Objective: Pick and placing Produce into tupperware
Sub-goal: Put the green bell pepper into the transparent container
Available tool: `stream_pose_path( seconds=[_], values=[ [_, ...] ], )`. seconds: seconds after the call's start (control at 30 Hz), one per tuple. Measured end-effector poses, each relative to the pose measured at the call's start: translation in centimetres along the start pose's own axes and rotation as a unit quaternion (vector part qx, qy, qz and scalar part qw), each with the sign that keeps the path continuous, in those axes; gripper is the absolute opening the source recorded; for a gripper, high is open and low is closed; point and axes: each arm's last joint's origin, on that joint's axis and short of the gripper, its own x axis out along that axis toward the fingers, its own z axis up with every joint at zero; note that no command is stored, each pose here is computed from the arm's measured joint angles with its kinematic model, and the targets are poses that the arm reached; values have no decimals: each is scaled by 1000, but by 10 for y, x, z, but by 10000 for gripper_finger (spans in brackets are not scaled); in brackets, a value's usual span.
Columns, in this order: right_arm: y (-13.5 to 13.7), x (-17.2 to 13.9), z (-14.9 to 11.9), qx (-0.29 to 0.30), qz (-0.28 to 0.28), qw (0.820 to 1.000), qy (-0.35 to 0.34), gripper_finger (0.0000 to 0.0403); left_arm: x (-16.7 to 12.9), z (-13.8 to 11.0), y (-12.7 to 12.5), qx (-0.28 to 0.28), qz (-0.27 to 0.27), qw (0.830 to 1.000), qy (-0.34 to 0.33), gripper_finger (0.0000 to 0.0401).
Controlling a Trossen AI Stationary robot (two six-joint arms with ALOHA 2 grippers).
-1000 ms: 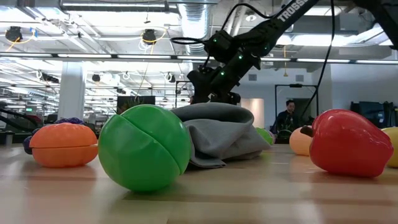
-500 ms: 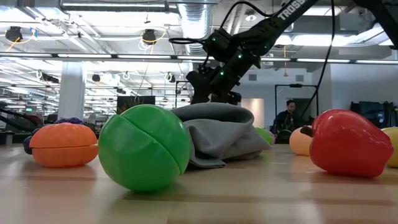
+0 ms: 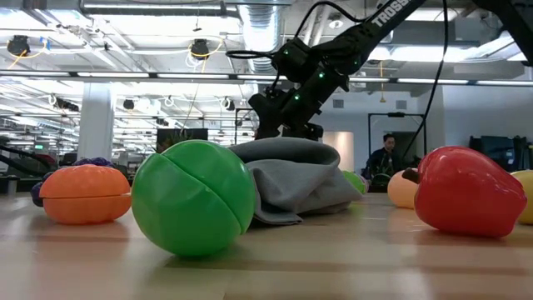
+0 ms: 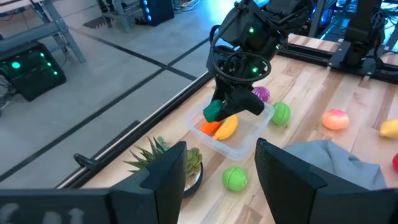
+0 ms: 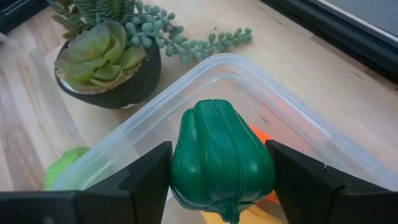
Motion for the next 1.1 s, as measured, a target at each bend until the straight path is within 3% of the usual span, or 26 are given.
stream_pose_path(
  seconds=[0.67,0.87,1.1],
  values=[
    [-2,1,0,6,-1,1000,-1,274,0,0,0,6,0,1000,0,180],
    [0,19,-7,21,17,999,26,274,0,0,0,6,0,1000,0,180],
    [4,18,-5,9,-3,1000,14,274,0,-1,0,5,-6,1000,19,180]
  ],
)
